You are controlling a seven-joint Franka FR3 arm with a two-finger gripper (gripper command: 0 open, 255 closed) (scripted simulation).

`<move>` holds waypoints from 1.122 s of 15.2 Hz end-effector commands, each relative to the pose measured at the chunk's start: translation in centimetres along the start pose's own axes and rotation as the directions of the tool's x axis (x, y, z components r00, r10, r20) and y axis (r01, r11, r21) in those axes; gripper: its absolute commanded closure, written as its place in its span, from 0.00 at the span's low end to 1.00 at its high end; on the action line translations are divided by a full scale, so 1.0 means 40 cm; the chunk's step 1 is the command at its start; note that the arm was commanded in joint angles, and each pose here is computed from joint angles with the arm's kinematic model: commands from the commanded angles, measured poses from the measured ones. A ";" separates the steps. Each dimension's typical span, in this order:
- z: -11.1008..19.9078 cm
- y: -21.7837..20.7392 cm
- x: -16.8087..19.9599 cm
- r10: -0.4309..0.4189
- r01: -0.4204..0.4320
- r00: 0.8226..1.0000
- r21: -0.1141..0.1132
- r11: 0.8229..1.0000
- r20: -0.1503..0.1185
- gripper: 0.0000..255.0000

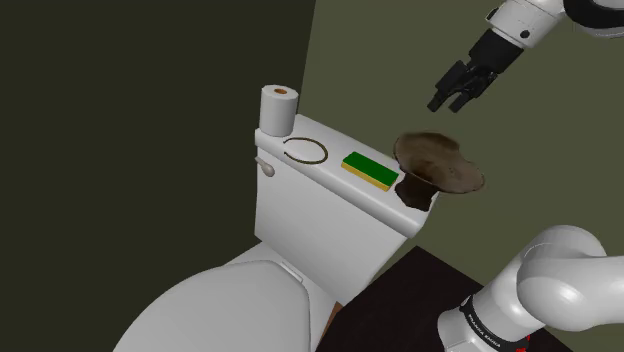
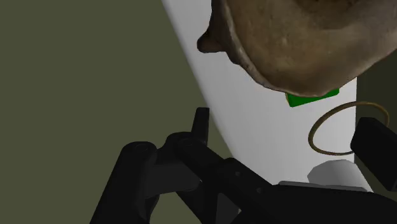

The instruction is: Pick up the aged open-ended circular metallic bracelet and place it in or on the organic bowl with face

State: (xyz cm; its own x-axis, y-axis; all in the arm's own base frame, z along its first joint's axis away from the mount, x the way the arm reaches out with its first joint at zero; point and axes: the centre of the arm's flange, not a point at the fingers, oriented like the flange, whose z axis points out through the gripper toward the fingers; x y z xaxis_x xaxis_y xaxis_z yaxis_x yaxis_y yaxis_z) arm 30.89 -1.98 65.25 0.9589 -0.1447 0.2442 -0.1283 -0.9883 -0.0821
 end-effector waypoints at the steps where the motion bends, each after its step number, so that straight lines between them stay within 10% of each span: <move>1: 0.000 0.000 0.000 0.000 0.000 1.000 0.000 1.000 0.000 0.00; 17: 0.304 -0.459 0.178 -0.279 0.276 0.960 -0.188 0.943 0.009 0.00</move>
State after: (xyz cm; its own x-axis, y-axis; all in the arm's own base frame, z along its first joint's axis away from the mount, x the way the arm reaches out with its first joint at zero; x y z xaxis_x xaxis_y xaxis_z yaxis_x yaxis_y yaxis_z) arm 42.10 14.70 57.56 0.9608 0.1189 0.2504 0.0810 -0.9844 0.1565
